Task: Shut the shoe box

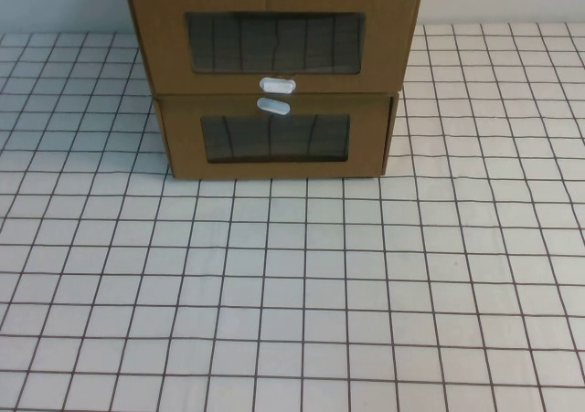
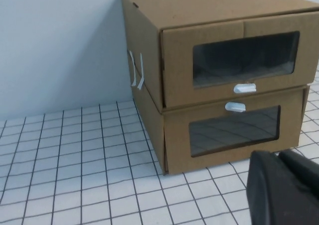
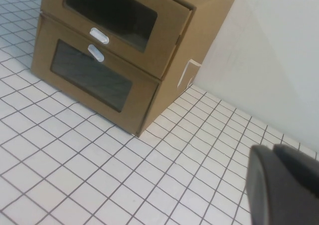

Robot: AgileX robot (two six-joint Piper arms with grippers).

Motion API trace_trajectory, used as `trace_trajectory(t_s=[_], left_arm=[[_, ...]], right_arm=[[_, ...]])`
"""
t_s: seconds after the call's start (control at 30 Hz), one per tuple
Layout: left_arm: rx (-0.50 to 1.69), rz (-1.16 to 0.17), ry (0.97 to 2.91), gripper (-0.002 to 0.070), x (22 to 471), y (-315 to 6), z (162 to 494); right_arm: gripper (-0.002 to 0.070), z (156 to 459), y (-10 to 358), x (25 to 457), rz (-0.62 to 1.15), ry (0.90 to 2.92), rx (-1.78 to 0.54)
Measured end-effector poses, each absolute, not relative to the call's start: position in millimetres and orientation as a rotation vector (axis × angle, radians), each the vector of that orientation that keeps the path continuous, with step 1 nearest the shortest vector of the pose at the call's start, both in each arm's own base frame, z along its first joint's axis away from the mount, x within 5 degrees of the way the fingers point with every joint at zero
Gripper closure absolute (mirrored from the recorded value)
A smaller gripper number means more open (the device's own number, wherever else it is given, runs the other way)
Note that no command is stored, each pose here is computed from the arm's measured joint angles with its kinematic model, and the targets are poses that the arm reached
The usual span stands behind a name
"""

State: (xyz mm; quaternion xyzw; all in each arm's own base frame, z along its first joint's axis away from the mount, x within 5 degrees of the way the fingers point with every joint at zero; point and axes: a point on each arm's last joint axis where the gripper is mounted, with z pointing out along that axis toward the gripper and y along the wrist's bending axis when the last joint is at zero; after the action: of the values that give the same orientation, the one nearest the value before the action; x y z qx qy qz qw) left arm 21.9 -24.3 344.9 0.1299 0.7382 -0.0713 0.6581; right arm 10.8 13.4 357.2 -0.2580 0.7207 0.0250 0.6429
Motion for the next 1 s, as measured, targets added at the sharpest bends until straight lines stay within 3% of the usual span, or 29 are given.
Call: trace_trajectory(t_s=[0.7,1.0], left_arm=[[0.289,-0.171,1.841,0.0680,41,-24,292],[0.163,0.042,1.746,0.0680,49,-5,236]], right_arm=[[0.0689,355,14,11,0.059,1.666,-0.599],[0.0689,354,14,10,0.062,1.667,-0.599]])
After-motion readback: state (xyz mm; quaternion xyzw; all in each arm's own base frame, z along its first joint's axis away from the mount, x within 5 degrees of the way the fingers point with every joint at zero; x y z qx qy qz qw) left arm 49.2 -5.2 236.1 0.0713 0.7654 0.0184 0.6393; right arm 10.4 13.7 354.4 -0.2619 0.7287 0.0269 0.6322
